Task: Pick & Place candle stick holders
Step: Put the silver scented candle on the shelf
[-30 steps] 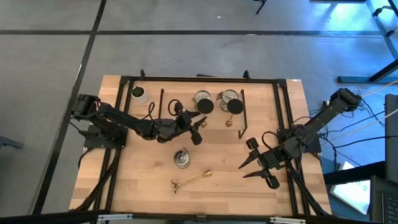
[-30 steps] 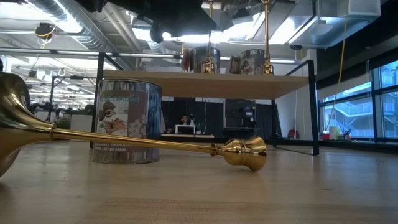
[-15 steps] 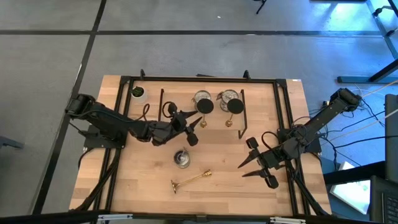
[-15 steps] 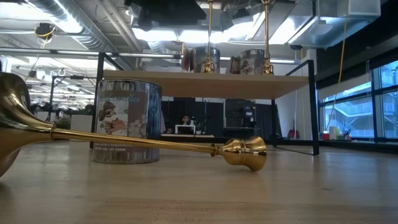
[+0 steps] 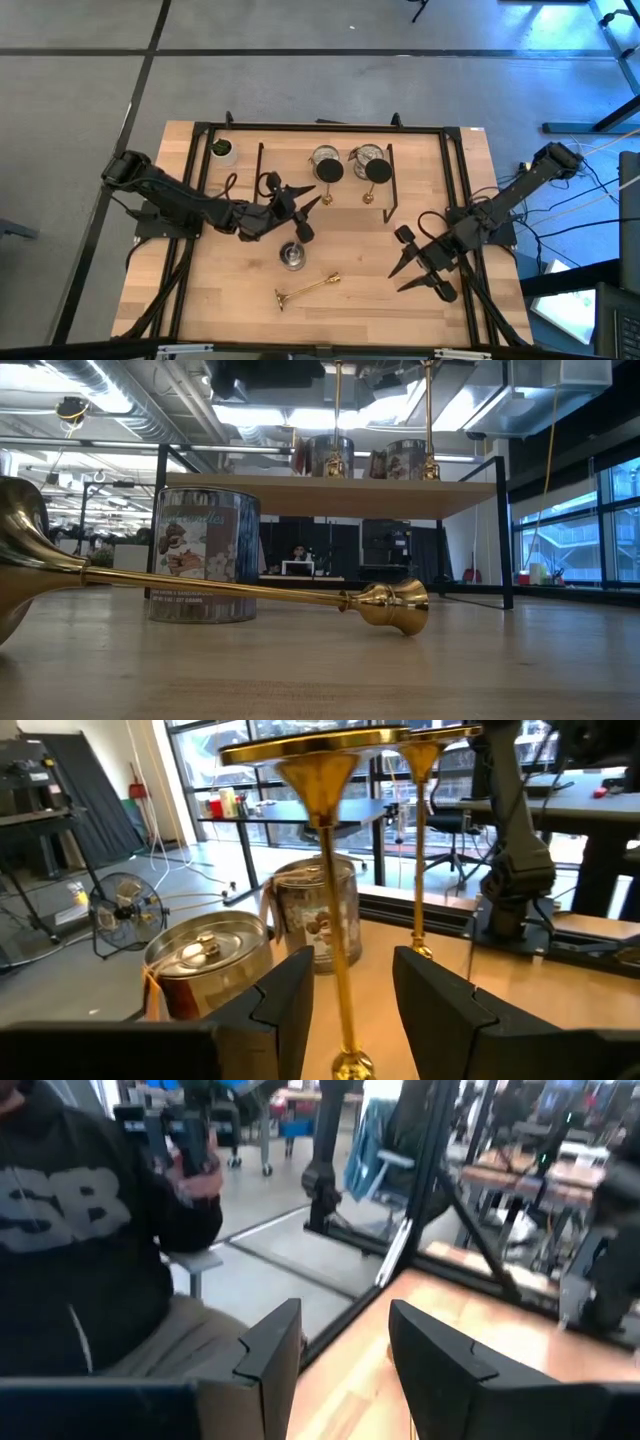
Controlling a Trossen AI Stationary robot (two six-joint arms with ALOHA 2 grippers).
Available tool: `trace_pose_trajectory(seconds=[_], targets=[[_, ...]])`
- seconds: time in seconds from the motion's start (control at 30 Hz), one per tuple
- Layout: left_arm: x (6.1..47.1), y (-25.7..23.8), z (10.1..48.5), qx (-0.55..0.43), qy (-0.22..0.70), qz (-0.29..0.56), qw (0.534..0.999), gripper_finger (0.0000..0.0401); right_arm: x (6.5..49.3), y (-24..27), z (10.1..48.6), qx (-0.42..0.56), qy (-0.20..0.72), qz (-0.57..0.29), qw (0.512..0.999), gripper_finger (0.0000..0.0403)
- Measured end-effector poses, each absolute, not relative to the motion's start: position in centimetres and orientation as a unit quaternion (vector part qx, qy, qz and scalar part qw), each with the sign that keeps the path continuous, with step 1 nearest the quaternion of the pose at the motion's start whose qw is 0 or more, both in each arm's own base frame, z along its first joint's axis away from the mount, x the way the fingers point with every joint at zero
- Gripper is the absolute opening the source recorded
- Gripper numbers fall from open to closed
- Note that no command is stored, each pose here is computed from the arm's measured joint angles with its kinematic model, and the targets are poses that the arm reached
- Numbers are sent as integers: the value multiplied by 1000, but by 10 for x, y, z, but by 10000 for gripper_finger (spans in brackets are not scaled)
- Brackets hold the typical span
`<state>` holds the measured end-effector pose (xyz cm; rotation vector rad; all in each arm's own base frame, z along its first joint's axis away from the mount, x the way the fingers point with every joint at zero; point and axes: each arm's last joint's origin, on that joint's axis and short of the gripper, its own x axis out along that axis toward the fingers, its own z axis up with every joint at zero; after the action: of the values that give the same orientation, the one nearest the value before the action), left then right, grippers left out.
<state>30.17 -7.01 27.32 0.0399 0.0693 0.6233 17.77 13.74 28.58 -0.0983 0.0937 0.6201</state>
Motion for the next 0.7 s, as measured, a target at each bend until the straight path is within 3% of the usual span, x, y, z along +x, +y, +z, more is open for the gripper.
trace_pose_trajectory(seconds=[0.4,0.7], targets=[[281,-104,285,14,33,227,973,112,169,132,281,-42,99,328,938,156],[265,-148,283,-11,45,33,998,99,157,161,263,-43,125,394,909,156]])
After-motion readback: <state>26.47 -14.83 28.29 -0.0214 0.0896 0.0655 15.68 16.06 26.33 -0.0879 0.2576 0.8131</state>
